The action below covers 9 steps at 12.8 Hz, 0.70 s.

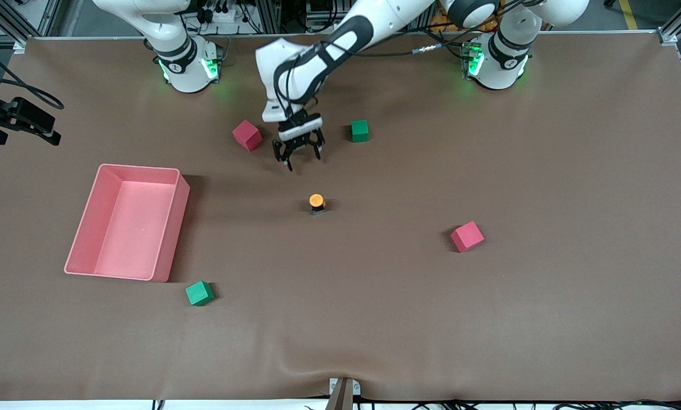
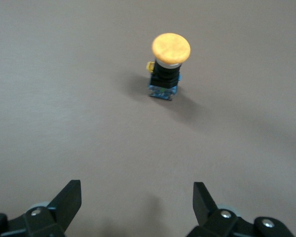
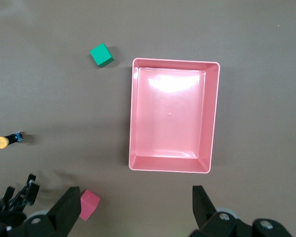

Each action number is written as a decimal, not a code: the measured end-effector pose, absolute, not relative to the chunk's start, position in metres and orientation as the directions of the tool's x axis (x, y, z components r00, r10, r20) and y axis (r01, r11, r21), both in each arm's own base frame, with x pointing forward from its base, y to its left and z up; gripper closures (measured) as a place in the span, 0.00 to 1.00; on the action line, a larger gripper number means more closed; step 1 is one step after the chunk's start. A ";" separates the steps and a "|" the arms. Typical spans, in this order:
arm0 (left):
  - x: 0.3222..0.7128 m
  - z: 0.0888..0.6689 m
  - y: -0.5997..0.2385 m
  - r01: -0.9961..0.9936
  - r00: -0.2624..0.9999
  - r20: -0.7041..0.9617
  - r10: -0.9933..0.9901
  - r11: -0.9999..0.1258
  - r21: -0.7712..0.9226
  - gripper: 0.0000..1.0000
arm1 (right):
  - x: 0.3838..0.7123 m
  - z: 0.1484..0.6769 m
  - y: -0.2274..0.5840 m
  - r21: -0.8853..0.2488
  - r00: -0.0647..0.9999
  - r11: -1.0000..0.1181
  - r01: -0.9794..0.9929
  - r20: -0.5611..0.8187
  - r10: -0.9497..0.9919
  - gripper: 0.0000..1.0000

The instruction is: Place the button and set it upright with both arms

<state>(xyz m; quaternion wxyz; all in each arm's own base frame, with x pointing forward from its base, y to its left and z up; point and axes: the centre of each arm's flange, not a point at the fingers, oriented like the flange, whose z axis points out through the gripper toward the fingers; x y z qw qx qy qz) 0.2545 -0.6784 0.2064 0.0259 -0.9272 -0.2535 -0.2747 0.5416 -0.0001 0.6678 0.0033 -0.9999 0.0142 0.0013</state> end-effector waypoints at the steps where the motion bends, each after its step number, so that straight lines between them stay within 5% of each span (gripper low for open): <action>1: 0.249 0.229 -0.680 0.497 0.733 0.498 0.463 -0.865 0.073 0.00 | 0.542 0.668 0.000 -0.007 1.000 -1.000 -0.028 -0.003 -0.028 0.00; 5: 0.269 0.349 -0.663 0.507 0.786 0.406 0.466 -0.862 0.008 0.00 | 0.542 0.668 -0.001 -0.007 1.000 -1.000 -0.030 -0.003 -0.030 0.00; 9: 0.367 0.500 -0.568 0.437 0.860 0.318 0.400 -0.898 -0.052 0.00 | 0.542 0.667 -0.003 -0.007 0.999 -0.999 -0.034 -0.005 -0.034 0.00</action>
